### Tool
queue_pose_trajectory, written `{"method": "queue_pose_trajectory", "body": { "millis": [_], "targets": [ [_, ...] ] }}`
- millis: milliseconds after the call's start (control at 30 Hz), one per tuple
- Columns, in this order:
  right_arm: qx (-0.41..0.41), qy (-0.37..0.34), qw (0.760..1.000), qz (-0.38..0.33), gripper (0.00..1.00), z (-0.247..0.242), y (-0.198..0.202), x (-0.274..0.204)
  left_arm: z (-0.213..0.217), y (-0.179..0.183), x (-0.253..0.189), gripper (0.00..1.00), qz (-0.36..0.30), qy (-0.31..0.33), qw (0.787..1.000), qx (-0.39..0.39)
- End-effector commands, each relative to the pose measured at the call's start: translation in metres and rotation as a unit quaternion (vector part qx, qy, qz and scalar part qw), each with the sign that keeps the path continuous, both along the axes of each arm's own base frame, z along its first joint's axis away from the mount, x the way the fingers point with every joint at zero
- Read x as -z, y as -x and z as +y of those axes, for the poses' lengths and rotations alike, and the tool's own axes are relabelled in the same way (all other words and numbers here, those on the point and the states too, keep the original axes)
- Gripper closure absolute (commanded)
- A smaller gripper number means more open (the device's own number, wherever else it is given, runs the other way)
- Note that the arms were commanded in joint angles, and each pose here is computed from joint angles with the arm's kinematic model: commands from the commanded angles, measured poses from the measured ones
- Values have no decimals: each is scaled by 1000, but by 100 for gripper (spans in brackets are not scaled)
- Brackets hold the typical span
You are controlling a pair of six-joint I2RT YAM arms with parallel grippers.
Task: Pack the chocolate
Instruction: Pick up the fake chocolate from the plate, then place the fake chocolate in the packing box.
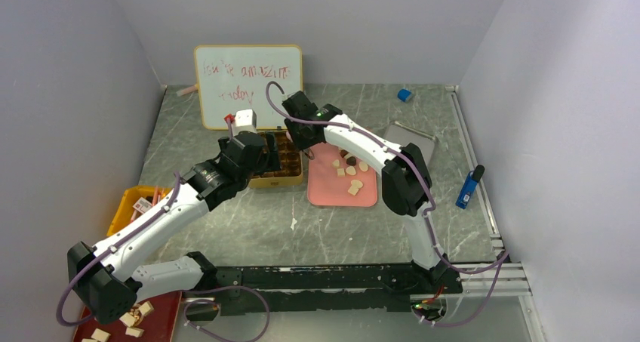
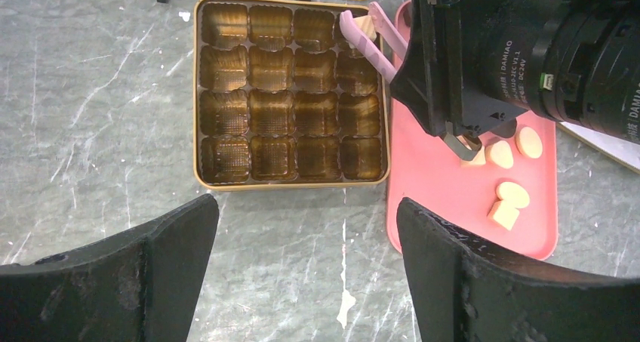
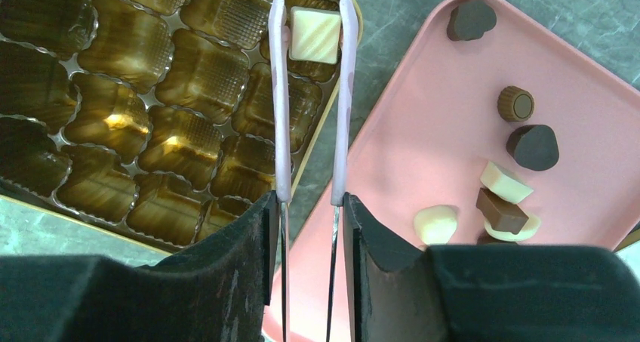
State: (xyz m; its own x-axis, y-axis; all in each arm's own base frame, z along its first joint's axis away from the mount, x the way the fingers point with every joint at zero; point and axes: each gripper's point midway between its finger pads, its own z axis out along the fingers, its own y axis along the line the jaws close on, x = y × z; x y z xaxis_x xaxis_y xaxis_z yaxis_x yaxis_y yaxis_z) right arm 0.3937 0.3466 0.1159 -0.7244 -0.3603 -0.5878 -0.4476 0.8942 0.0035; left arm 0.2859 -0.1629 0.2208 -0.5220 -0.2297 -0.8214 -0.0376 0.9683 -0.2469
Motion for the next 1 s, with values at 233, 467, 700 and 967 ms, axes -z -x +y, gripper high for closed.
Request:
{"method": "queue_pose_trajectory", "body": {
  "millis": [233, 467, 700, 967],
  "targets": [
    [1, -22, 1000, -13, 64, 6, -8, -8, 2, -2, -1, 7, -5, -3, 1000, -2],
    [0, -22, 1000, -12, 63, 6, -7, -7, 2, -2, 0, 7, -3, 0, 1000, -2],
    [-1, -23, 1000, -11, 62, 6, -6, -6, 3, -2, 0, 7, -3, 0, 1000, -3],
    [0, -25, 1000, -14, 61, 6, -7, -7, 2, -1, 0, 7, -2, 0, 1000, -3]
  ]
}}
